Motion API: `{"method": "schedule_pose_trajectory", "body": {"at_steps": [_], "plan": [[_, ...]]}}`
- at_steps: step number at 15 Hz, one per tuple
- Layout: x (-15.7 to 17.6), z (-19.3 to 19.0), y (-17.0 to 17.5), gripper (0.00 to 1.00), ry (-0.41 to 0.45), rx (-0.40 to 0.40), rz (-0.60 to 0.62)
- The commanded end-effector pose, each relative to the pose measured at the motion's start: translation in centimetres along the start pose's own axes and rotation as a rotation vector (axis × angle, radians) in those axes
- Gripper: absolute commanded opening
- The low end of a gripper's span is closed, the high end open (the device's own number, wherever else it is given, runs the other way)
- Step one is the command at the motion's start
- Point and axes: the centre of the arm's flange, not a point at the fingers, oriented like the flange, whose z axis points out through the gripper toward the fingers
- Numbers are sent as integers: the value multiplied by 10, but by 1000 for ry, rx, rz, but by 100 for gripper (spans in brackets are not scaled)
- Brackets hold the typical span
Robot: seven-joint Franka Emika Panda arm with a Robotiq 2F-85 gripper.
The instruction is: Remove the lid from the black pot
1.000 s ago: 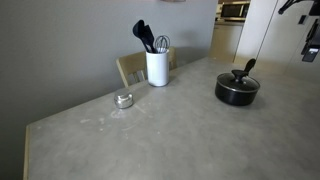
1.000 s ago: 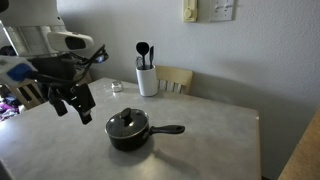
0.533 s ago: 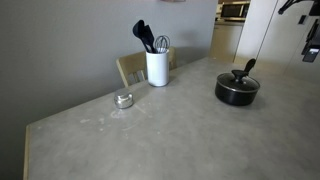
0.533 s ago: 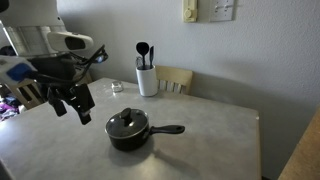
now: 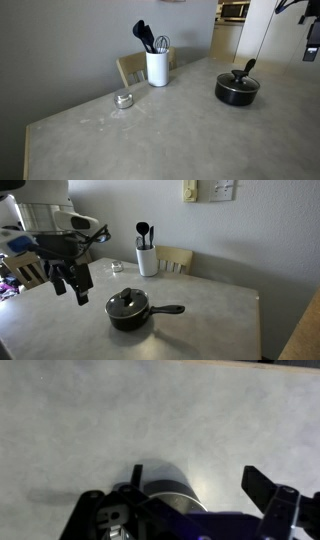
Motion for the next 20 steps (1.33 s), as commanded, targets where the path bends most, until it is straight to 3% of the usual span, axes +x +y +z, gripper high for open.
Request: {"method": "schedule_pose_trajectory", "body": {"at_steps": [1,2,3,9,20], "plan": [[39,5,15,100,-47,0,17],[48,6,20,100,-43,0,13],[21,4,8,100,-18,-8,12],[40,15,17,100,-22,-10,19],[131,52,16,100,85,-50,-108]]}}
